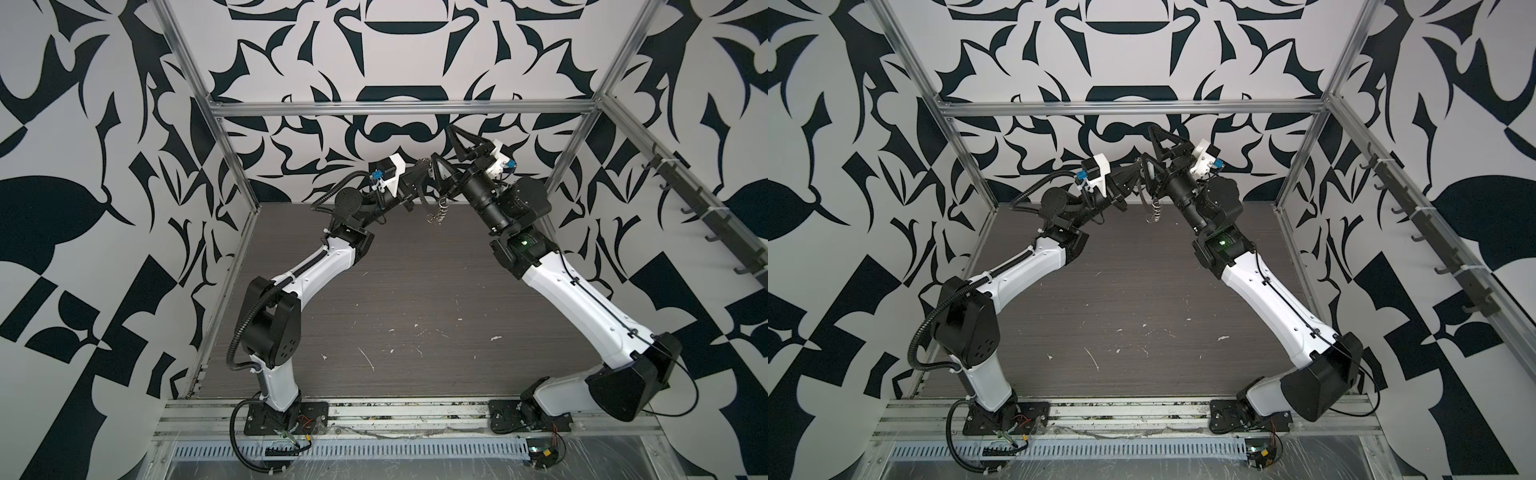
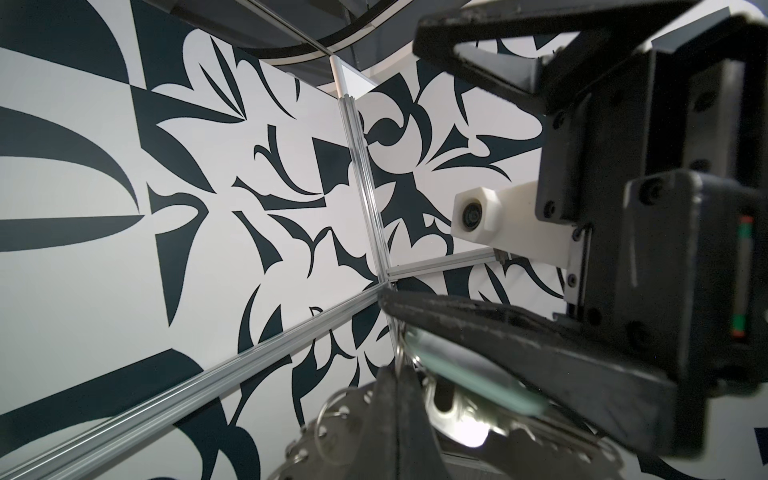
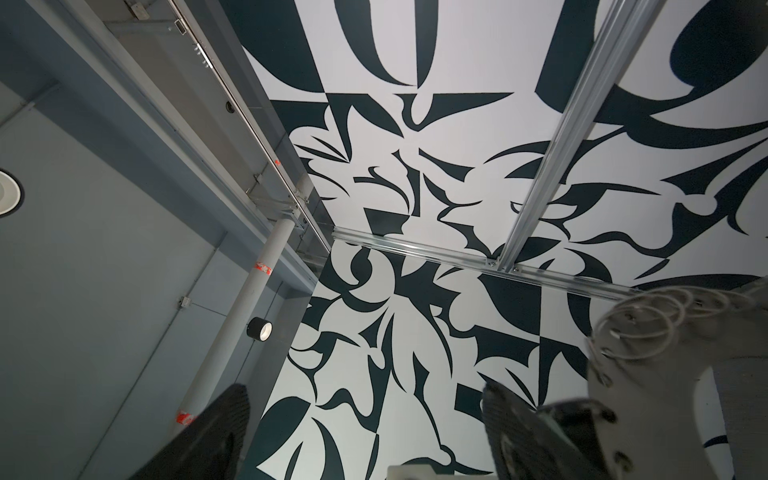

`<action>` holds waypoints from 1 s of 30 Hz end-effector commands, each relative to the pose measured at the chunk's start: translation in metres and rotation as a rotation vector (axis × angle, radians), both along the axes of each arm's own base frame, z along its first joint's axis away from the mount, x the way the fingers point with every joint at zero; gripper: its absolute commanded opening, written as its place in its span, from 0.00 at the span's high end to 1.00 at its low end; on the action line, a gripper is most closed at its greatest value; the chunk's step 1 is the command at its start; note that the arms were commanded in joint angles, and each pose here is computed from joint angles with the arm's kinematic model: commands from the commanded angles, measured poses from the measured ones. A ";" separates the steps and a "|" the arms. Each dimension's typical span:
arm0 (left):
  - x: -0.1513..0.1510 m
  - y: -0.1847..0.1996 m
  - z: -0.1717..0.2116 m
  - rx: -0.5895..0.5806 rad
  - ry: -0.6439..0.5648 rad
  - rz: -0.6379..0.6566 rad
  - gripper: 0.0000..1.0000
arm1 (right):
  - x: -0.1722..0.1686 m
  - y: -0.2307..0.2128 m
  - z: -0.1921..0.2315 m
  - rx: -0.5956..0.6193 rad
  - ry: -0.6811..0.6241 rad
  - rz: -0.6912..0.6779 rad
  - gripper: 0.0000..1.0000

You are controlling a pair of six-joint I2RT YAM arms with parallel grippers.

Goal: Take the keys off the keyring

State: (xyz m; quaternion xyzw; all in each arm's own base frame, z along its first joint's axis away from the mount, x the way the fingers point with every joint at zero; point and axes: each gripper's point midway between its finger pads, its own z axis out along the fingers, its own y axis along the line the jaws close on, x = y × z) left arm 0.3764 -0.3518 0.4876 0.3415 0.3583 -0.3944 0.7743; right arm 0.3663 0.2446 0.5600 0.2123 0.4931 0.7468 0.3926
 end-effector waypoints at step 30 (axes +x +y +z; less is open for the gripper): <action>-0.075 0.052 -0.018 -0.011 -0.090 -0.184 1.00 | -0.071 -0.010 -0.037 -1.328 -0.887 -0.029 0.18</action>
